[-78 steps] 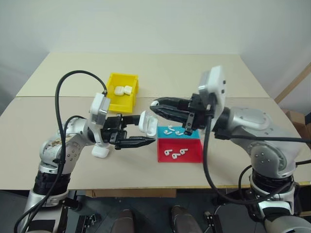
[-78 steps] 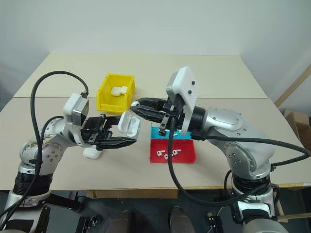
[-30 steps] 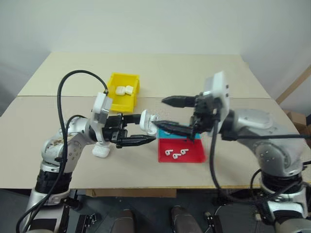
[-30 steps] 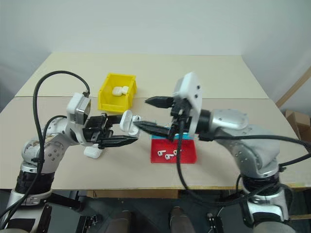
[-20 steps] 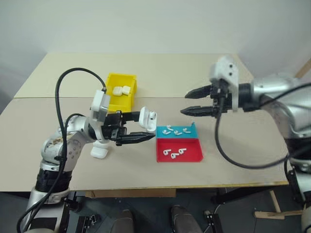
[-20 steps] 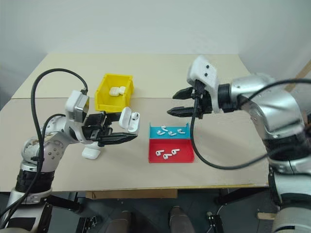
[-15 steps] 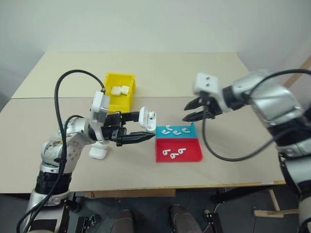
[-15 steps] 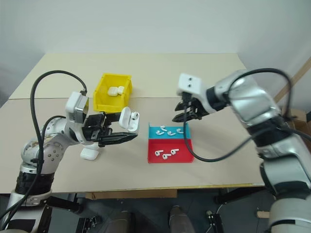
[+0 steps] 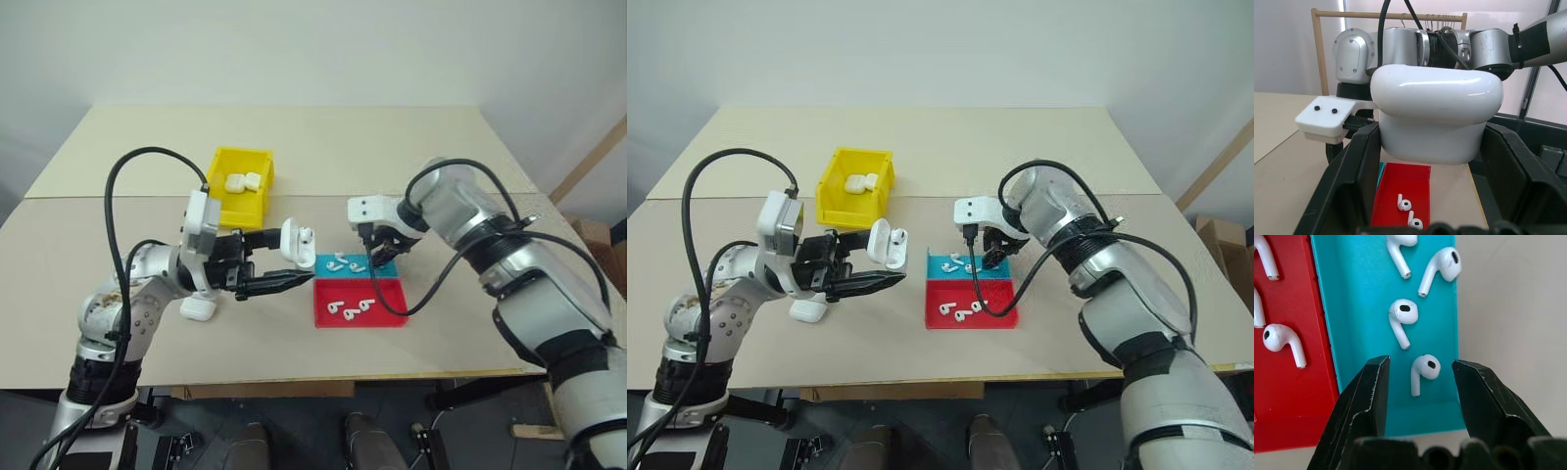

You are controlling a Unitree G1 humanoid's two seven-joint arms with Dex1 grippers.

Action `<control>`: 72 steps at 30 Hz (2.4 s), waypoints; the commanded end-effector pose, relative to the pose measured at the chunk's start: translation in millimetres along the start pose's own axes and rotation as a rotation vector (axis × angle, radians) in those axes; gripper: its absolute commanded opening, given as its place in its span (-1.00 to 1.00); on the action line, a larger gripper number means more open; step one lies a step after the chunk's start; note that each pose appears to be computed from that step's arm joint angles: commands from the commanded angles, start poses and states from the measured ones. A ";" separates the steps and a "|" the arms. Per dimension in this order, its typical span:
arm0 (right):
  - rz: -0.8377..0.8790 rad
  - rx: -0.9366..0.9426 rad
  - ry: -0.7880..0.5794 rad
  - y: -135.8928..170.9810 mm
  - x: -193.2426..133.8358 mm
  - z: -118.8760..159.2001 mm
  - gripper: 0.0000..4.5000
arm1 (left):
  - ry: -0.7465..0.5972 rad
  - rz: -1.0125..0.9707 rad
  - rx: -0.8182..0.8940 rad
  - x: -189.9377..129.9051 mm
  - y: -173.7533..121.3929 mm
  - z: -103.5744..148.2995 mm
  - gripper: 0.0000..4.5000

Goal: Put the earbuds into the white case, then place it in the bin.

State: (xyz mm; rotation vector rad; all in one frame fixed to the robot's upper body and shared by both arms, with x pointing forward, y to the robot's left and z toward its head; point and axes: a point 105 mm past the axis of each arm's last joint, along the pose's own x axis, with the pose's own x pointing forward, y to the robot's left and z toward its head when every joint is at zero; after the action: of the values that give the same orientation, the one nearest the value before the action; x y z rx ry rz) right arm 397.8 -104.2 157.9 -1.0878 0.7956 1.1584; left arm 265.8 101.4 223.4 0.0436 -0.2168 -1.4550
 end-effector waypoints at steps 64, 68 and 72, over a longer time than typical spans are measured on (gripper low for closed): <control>-0.069 0.254 -1.337 108.9 -130.1 114.0 -0.72 | -0.055 -0.084 0.048 6.5 32.4 24.5 0.23; -0.069 0.254 -1.324 109.1 -126.0 114.2 -0.72 | -0.052 -0.083 0.054 6.4 31.4 24.2 0.23; -0.080 0.245 -1.310 108.7 -123.6 112.7 -0.72 | -0.052 -0.079 0.056 6.3 31.2 25.0 0.23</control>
State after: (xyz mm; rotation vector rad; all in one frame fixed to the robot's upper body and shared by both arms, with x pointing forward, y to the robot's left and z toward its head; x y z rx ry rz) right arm 262.6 -32.6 273.7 -0.0034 -0.1085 1.3268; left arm 297.0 102.0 242.1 0.0269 -0.2415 -1.5241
